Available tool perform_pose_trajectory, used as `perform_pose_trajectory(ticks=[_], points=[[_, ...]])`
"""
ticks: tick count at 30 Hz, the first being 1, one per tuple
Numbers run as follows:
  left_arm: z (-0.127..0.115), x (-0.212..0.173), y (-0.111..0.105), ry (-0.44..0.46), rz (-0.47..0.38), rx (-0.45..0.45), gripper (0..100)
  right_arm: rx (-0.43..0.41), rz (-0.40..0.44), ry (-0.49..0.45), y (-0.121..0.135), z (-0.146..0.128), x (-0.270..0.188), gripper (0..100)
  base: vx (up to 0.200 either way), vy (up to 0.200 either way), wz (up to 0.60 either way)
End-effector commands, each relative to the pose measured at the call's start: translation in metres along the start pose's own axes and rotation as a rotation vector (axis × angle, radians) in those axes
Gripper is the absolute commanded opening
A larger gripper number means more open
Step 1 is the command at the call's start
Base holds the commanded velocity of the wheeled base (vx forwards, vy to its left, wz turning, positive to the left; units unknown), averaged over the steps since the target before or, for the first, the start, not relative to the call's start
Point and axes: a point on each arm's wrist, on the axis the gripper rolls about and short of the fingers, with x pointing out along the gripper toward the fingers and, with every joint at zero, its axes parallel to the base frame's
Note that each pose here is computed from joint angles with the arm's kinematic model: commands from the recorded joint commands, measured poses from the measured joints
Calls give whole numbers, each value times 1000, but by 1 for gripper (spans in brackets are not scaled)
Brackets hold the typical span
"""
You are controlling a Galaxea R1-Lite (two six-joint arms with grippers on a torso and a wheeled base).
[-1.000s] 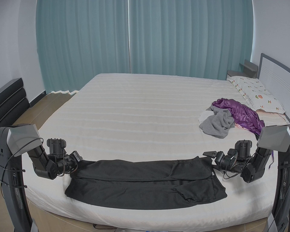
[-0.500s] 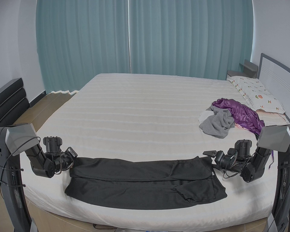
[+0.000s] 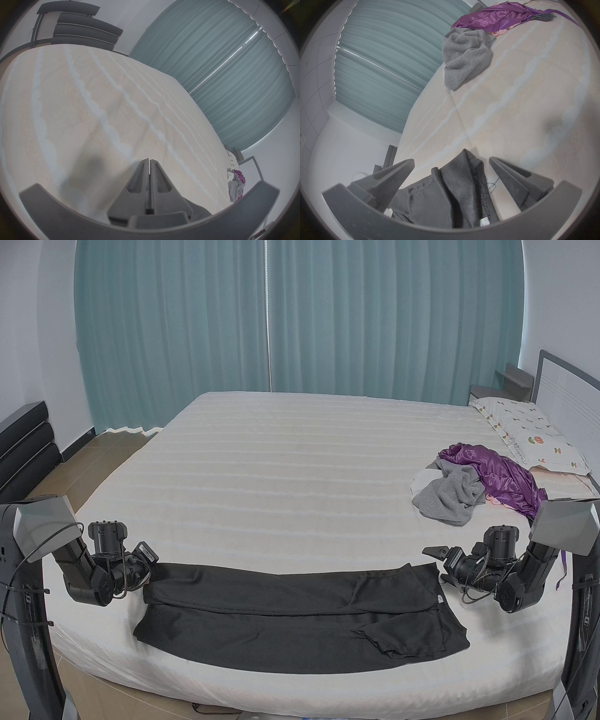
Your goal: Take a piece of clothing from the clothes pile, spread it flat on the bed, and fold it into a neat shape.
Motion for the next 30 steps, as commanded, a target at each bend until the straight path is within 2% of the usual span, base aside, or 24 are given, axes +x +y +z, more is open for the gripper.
perform_pose_trajectory(ticks=[1, 7, 8, 16, 30], points=[[-2, 3, 3, 7, 7, -1, 0, -2, 0, -2, -2, 0, 6, 100, 0, 0, 0], [-3, 4, 3, 8, 8, -2, 0, -3, -3, 6, -1, 0, 15, 100, 0, 0, 0], [-3, 4, 3, 8, 8, -2, 0, -5, -8, 5, -1, -1, 16, 0, 0, 0, 0], [-3, 3, 3, 9, 9, -2, 0, -16, -52, -49, -3, 0, 24, 0, 0, 0, 0], [-4, 3, 4, 12, 10, 2, 0, -4, -55, -72, -8, 6, 22, 0, 0, 0, 0]])
